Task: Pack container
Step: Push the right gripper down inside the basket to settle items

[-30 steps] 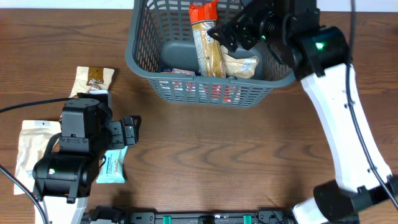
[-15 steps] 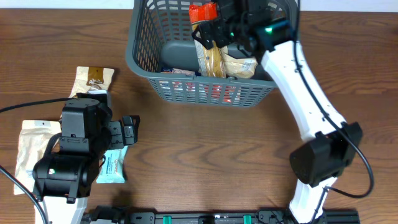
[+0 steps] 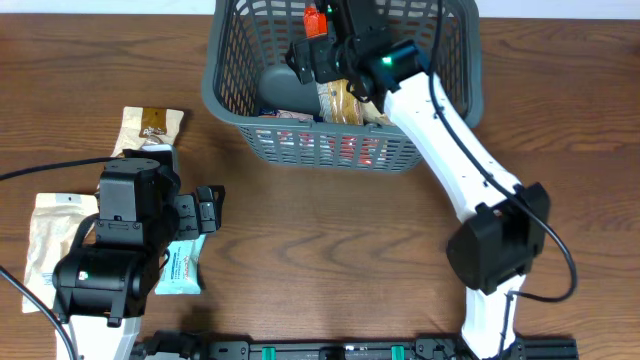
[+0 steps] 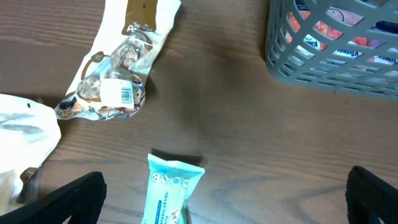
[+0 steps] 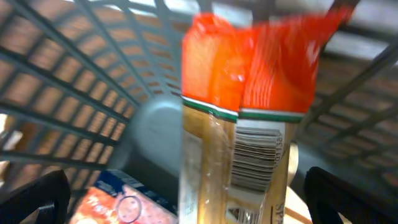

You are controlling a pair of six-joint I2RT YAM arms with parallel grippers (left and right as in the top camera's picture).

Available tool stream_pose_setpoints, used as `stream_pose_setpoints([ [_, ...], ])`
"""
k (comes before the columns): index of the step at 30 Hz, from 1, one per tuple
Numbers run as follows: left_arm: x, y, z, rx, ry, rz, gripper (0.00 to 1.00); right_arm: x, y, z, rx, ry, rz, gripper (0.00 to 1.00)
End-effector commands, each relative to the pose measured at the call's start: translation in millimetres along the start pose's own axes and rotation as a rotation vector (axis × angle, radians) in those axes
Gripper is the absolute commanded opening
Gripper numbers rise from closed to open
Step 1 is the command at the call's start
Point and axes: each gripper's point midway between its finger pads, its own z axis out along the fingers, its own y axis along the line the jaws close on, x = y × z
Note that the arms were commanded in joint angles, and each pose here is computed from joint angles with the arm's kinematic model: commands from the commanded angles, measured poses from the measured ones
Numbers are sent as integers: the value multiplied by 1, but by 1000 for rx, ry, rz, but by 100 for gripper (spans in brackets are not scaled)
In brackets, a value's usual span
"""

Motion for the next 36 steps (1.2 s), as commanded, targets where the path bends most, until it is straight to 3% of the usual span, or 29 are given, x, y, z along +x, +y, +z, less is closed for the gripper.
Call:
stream_pose_setpoints([
  [1,-6,2,-5,-9,-19,0,99,7,-10,11,58,17,42,99],
  [6,-5,2,-5,-10,-14,1,99,13,-17,14,86,37,41,99],
  [11,-5,2,-5,-10,-14,1,99,18,-21,17,96,58,41,91],
  [17,-5,2,-5,-9,-14,0,99,21,-25,16,112,70,42,99],
  [36,-5,2,-5,-6,-14,1,99,52,-48,37,177,178,41,93],
])
